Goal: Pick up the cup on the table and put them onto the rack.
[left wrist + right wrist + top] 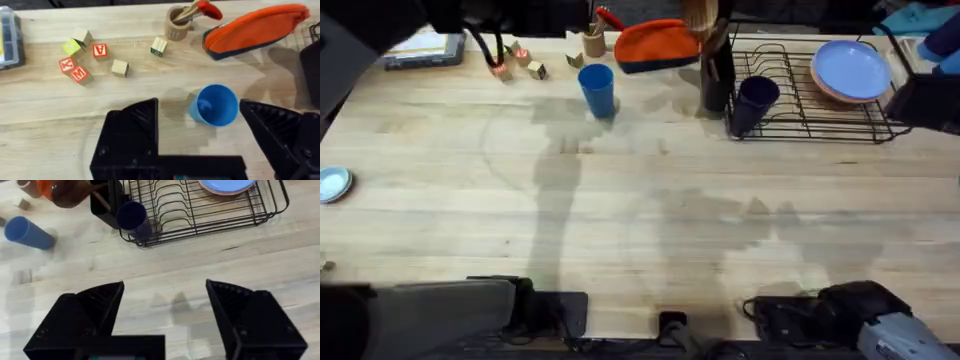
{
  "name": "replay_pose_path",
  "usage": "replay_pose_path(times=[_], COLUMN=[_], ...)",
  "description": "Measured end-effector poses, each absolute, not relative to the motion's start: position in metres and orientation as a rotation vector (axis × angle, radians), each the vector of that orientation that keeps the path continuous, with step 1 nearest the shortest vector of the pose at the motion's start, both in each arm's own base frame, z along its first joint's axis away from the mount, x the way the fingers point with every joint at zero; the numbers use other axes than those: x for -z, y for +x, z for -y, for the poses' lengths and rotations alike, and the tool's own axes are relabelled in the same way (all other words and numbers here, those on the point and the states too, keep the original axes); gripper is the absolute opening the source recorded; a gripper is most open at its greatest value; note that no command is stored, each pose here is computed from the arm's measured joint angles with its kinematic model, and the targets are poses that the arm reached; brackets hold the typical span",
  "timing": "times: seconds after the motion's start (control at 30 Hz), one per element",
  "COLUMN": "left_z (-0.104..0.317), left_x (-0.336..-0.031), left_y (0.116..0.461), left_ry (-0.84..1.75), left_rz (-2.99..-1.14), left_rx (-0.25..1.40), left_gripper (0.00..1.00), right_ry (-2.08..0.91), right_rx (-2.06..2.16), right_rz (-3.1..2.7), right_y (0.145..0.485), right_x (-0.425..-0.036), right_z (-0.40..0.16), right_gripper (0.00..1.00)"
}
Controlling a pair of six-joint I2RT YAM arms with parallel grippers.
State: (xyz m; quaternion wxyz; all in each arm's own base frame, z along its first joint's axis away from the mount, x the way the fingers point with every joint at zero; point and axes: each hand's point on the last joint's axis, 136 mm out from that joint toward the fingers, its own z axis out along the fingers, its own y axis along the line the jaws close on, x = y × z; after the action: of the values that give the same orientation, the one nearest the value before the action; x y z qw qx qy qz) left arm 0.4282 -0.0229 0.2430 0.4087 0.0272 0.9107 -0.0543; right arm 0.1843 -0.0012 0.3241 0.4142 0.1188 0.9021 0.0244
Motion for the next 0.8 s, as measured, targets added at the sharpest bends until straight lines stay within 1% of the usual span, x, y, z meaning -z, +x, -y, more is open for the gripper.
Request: replay_pose_path(times=[0.1,0.37,0.5,0.63,0.8], left_z=[0.023,0.023,0.023,0.03,0.036], left_x=[-0.233,-0.225,-0.205,-0.181,-0.163], left_y=[0.431,0.433,0.438,0.442,0.444], left_ry=[0.067,0.066,0.065,0.078,0.089], left_rz=[-2.32,-2.341,-2.388,-2.444,-2.484], left_rx=[0.138,0.139,0.145,0.194,0.238], left_gripper=[0.993,0.993,0.993,0.993,0.993], right_ry=[0.299,0.299,0.299,0.299,0.299], right_rx=[-0.061,-0.061,-0.061,-0.061,-0.061], right_rz=[-2.267,-2.267,-2.267,-2.267,-2.267], right_y=[0.184,0.184,0.184,0.184,0.184], right_x=[-0.324,-0.324,-0.324,-0.324,-0.324], right_z=[0.001,0.001,0.001,0.001,0.001], right_gripper=[0.994,0.994,0.994,0.994,0.994])
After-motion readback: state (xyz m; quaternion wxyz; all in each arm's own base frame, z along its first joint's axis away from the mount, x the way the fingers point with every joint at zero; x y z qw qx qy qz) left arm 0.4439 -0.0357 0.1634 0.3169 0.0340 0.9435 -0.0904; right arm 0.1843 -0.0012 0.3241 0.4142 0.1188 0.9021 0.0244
